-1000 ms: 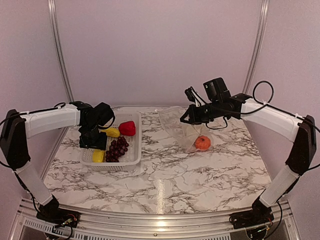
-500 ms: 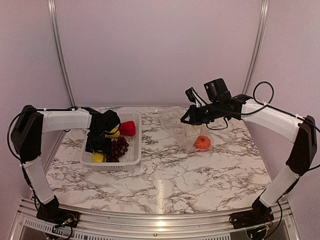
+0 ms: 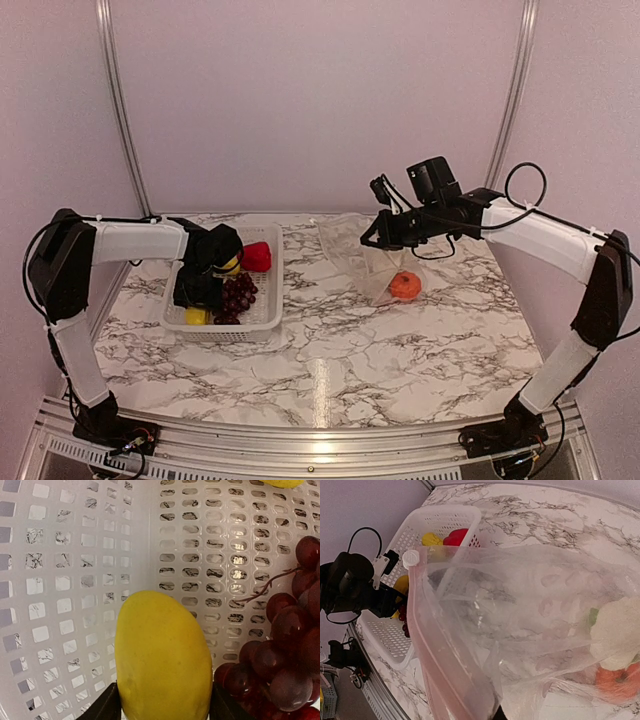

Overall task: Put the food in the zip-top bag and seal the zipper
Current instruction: Pick up the fake fruit from the bin.

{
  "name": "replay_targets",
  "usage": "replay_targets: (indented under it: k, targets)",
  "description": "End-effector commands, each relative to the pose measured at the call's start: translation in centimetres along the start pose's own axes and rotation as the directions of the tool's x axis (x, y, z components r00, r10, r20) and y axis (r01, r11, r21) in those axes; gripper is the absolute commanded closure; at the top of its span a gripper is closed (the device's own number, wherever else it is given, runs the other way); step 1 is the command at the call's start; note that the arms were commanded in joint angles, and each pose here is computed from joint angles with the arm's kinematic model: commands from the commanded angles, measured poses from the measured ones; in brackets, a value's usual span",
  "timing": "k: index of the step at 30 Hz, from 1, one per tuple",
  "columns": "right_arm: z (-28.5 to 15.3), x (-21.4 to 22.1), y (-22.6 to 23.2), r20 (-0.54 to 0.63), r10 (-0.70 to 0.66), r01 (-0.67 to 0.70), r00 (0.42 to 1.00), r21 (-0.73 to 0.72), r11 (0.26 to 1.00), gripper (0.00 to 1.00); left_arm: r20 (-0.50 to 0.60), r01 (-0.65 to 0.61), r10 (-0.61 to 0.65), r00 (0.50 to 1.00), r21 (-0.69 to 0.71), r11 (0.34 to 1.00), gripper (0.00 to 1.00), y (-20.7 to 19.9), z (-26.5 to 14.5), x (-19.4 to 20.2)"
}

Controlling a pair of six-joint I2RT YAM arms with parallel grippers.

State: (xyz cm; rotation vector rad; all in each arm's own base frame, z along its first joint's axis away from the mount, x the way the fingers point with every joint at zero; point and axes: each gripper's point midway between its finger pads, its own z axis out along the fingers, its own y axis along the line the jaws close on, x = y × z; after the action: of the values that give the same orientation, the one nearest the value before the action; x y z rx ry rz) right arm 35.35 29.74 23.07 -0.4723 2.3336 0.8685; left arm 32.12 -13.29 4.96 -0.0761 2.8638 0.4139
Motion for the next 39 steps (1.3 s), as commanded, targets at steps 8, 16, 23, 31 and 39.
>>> replay_targets:
  k: [8,16,23,31,39]
  targets:
    - [-0.9,-1.8,0.4,0.034,-0.019,0.019,0.999,0.007,1.0,1.0,0.075,0.032,-0.037,0.996,0.059,0.998,0.46,0.1,-3.7,-2.4]
    - [-1.4,-2.5,0.5,0.049,-0.028,0.027,0.998,0.02,0.999,1.0,0.21,0.038,-0.076,0.975,0.176,0.984,0.5,-0.4,-11.2,-7.5]
    - [-2.0,-3.4,0.7,0.067,-0.034,0.032,0.997,0.029,0.999,1.0,0.425,-0.12,-0.09,0.901,0.443,0.888,0.55,-5.9,-22.2,-11.5]
    - [-2.9,-4.8,1.2,0.093,-0.042,0.039,0.995,0.034,0.999,1.0,0.725,-0.483,-0.122,0.677,0.563,0.671,0.63,-14.9,-35.8,-10.1]
    - [-3.8,-5.6,2.6,0.105,-0.013,0.016,0.994,-0.026,1.0,1.0,0.754,-0.582,-0.345,0.559,0.653,0.486,0.68,-19.6,-41.6,-9.5]
